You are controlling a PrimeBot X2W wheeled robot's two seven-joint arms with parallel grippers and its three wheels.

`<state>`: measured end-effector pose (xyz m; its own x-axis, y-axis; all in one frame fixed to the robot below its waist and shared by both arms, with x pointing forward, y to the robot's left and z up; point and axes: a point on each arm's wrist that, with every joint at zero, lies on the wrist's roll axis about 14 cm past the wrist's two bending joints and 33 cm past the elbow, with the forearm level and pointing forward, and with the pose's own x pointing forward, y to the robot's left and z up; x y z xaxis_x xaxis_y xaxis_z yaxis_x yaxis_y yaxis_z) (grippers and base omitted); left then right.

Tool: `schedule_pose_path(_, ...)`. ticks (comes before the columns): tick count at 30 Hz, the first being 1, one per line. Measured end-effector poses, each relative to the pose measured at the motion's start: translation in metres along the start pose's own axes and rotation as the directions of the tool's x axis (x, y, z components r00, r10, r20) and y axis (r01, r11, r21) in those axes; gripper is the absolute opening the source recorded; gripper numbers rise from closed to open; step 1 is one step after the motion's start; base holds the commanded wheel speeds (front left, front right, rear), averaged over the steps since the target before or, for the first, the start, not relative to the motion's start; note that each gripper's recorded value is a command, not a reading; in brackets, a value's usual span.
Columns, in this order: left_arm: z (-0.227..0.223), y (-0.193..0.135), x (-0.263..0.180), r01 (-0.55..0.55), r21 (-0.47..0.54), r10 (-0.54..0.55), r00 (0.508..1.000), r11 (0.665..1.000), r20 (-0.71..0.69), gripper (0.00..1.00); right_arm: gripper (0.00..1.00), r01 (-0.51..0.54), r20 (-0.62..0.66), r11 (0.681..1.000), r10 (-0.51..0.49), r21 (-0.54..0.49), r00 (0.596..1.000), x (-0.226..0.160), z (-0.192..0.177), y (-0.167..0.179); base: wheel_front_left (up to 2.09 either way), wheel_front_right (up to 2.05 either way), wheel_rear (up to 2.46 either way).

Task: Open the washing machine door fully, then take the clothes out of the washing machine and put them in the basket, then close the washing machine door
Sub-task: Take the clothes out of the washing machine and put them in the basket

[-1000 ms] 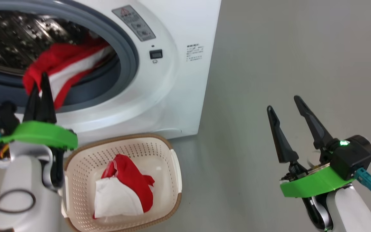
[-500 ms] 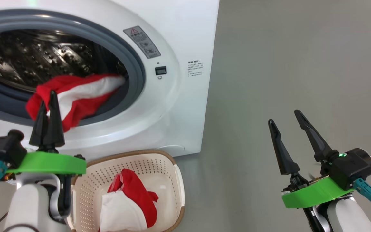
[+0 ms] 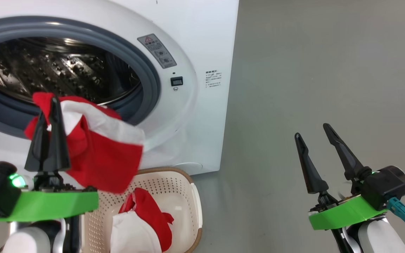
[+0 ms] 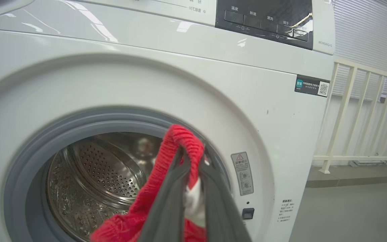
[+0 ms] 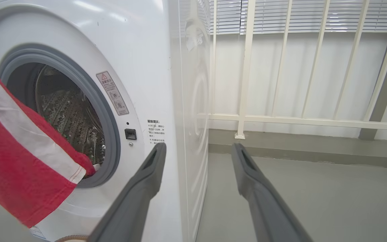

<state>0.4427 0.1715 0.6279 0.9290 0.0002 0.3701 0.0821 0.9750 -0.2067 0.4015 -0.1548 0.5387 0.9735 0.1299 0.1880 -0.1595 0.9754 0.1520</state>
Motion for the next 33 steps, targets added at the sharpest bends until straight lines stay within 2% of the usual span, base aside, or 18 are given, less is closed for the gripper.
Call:
schedule_pose_path(6, -0.018, -0.001, -0.005, -0.009, -0.021, 0.007, 0.997, 1.000, -0.072, 0.00, 1.00, 0.002, -0.022, 1.000, -0.002, 0.010, 1.000, 0.003, -0.010, 0.000, 0.00, 0.00, 0.00)
schedule_pose_path(12, -0.076, 0.010, -0.016, -0.055, -0.056, 0.040, 0.971, 0.997, -0.235, 0.00, 1.00, 0.006, -0.058, 1.000, -0.005, 0.017, 0.998, 0.008, -0.025, -0.002, 0.00, 0.00, 0.00)
schedule_pose_path(22, -0.170, 0.020, -0.031, -0.126, -0.092, 0.070, 0.885, 0.988, -0.460, 0.00, 1.00, 0.007, -0.085, 1.000, -0.006, 0.018, 0.996, 0.025, -0.042, -0.007, 0.00, 0.00, 0.00)
schedule_pose_path(28, -0.219, 0.028, -0.047, -0.168, -0.084, 0.091, 0.815, 0.982, -0.572, 0.00, 1.00, 0.002, -0.107, 1.000, 0.000, 0.021, 0.994, 0.033, -0.055, -0.007, 0.00, 0.00, 0.00)
schedule_pose_path(33, -0.258, 0.033, -0.064, -0.202, -0.081, 0.097, 0.736, 0.976, -0.669, 0.00, 1.00, 0.009, -0.134, 1.000, -0.007, 0.021, 0.991, 0.036, -0.067, -0.011, 0.00, 0.00, 0.00)
